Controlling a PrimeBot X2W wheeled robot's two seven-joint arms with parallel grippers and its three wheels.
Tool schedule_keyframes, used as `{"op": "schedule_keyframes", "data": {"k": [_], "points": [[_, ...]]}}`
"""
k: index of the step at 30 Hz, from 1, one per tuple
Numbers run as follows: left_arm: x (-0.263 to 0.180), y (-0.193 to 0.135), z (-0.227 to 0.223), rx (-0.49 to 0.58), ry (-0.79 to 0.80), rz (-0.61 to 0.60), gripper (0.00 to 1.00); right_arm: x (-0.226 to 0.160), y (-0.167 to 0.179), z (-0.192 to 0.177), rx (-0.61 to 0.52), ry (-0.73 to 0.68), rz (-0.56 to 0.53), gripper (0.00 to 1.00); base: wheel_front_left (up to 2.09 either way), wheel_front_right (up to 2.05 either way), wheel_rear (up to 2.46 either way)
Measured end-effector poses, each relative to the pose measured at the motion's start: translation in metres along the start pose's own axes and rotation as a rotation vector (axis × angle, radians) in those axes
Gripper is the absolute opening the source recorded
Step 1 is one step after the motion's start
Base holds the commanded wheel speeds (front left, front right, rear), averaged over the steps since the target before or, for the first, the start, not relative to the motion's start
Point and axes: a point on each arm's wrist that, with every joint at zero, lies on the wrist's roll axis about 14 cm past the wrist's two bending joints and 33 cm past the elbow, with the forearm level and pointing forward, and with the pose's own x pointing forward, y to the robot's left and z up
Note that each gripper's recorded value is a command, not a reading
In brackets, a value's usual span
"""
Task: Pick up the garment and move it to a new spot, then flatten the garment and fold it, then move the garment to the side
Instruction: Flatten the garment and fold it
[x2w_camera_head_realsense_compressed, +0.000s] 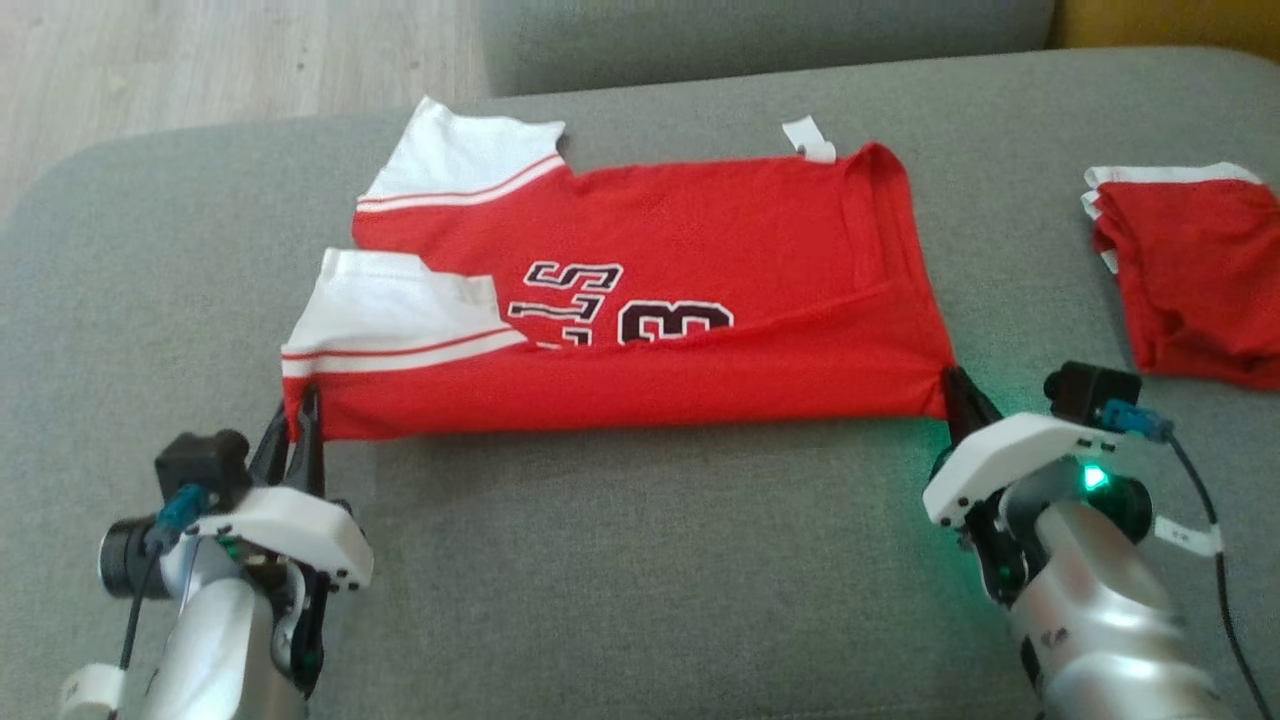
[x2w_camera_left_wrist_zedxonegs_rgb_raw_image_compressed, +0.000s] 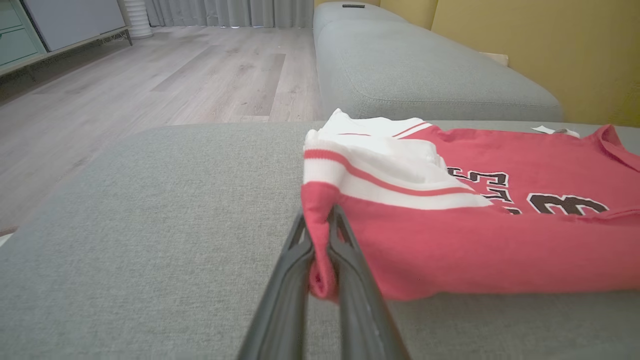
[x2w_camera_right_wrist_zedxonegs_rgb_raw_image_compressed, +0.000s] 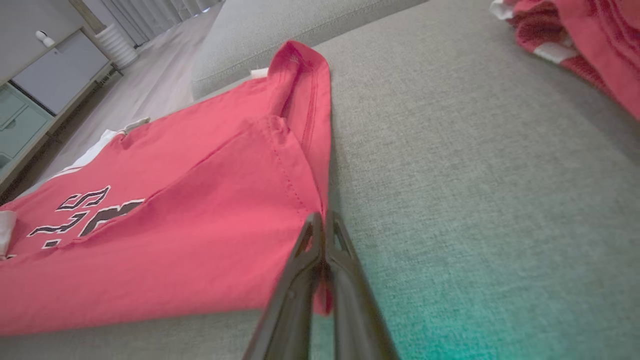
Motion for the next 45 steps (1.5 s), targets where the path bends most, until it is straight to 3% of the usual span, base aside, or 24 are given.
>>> {"op": "schedule_keyframes", "data": {"k": [15, 25, 26, 27, 28, 36, 45], "points": [[-0.050, -0.001, -0.024, -0.004, 0.044, -0.011, 0.00, -0.049, -0.014, -0.024, 0.022, 0.064, -0.017, 0.00, 0.00, 0.00, 0.00], [-0.056, -0.007, -0.039, 0.003, 0.122, -0.040, 0.00, -0.081, -0.026, -0.046, 0.047, 0.139, -0.051, 0.00, 0.00, 0.00, 0.00], [-0.056, -0.007, -0.042, -0.001, 0.134, -0.046, 0.00, -0.083, -0.027, -0.045, 0.045, 0.142, -0.054, 0.32, 0.00, 0.00, 0.00], [-0.056, -0.007, -0.045, -0.003, 0.146, -0.047, 0.45, -0.084, -0.028, -0.043, 0.041, 0.140, -0.057, 1.00, 0.00, 0.00, 0.00], [-0.056, -0.007, -0.047, -0.001, 0.154, -0.048, 1.00, -0.085, -0.028, -0.039, 0.036, 0.135, -0.057, 1.00, 0.00, 0.00, 0.00], [-0.038, -0.003, -0.035, 0.022, 0.101, -0.031, 1.00, -0.087, -0.035, 0.008, 0.051, -0.026, -0.068, 1.00, 0.00, 0.00, 0.00], [0.040, -0.018, 0.064, 0.028, -0.153, -0.118, 1.00, -0.071, -0.029, 0.077, 0.004, -0.218, -0.052, 1.00, 0.00, 0.00, 0.00]]}}
